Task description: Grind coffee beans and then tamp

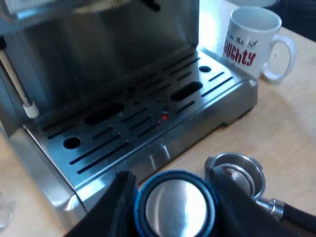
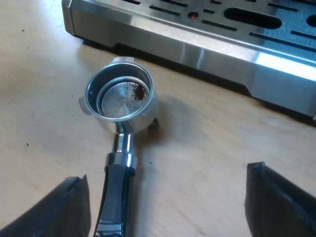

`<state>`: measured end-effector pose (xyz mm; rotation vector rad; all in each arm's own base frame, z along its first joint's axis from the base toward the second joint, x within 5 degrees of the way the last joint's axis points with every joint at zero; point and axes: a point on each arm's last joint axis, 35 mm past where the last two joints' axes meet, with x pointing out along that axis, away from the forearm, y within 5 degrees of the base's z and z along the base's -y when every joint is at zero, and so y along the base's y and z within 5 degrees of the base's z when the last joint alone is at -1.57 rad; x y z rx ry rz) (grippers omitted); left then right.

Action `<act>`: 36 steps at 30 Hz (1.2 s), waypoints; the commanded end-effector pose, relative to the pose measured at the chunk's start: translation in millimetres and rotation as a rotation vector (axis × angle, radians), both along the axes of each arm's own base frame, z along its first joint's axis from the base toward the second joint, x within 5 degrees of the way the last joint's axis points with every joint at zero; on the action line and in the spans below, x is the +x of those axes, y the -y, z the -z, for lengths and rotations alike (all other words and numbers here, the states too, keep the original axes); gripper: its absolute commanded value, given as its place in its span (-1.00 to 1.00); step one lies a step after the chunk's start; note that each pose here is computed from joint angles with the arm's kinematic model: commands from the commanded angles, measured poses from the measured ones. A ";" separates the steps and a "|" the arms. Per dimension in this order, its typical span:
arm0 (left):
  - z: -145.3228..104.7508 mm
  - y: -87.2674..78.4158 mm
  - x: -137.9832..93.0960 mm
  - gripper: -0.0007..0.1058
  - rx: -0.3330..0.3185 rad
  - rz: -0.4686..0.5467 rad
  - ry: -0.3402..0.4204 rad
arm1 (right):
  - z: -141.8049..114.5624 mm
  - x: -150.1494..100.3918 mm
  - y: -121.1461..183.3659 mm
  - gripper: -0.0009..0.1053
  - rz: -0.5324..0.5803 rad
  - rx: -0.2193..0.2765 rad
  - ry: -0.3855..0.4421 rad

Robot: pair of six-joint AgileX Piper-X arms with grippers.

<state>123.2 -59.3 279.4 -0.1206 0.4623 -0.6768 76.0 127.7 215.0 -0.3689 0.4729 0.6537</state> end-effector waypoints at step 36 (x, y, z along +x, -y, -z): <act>-1.7 111.6 30.7 -0.64 0.167 0.345 0.047 | -4.9 -0.5 -4.6 0.26 -0.083 0.059 -0.013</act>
